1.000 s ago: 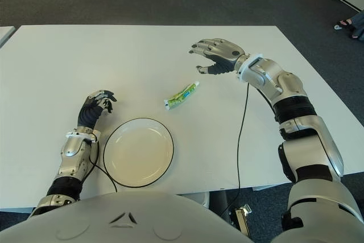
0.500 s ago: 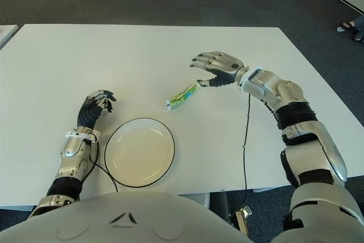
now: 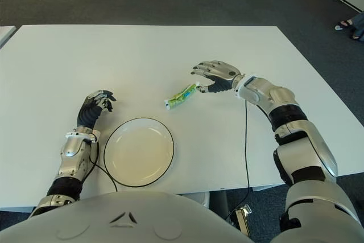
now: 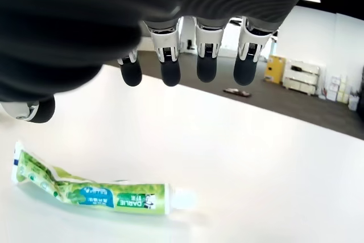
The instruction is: Put the toothpaste on the table into the plate.
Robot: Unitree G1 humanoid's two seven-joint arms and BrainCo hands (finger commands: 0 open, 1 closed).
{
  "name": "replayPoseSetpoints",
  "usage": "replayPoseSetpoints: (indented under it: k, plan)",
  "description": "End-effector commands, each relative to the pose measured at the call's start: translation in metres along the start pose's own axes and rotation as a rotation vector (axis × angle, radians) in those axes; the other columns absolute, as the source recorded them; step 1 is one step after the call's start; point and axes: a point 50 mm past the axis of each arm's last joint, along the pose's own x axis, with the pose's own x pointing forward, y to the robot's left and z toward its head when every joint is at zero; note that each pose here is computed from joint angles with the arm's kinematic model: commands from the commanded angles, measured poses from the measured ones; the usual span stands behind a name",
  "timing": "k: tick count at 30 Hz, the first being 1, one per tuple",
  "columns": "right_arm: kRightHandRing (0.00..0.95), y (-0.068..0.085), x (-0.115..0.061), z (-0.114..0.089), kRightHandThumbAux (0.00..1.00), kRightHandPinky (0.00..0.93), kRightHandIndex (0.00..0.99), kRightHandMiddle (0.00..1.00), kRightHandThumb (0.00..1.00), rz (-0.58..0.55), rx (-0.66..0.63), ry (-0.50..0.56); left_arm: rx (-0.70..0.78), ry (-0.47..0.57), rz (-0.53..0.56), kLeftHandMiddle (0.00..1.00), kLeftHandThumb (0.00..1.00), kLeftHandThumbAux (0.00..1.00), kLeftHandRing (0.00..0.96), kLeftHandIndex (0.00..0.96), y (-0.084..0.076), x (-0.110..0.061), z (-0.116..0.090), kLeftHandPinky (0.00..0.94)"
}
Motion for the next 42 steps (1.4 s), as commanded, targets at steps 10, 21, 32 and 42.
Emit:
replayPoseSetpoints:
  k: [10,21,32,42]
  plan:
    - [0.0,0.003,0.03,0.004,0.143,0.0,0.0,0.0,0.511,0.0,0.058,0.088,-0.014,-0.017,0.015,0.508,0.835,0.674,0.647,0.418,0.0,-0.007,0.003,0.645]
    - [0.0,0.009,0.041,0.008,0.148,0.0,0.0,0.0,0.535,0.041,0.09,0.141,-0.024,-0.012,0.035,0.498,0.835,0.674,0.638,0.422,0.002,-0.014,0.004,0.639]
    - [0.0,0.009,0.042,0.009,0.174,0.0,0.0,0.0,0.558,0.08,0.11,0.137,-0.019,-0.02,0.057,0.503,0.836,0.675,0.64,0.417,0.001,-0.019,0.006,0.637]
    - [0.0,0.007,0.039,0.004,0.164,0.0,0.0,0.0,0.544,0.14,0.121,0.141,-0.026,-0.018,0.056,0.508,0.838,0.673,0.648,0.422,0.001,-0.022,0.006,0.646]
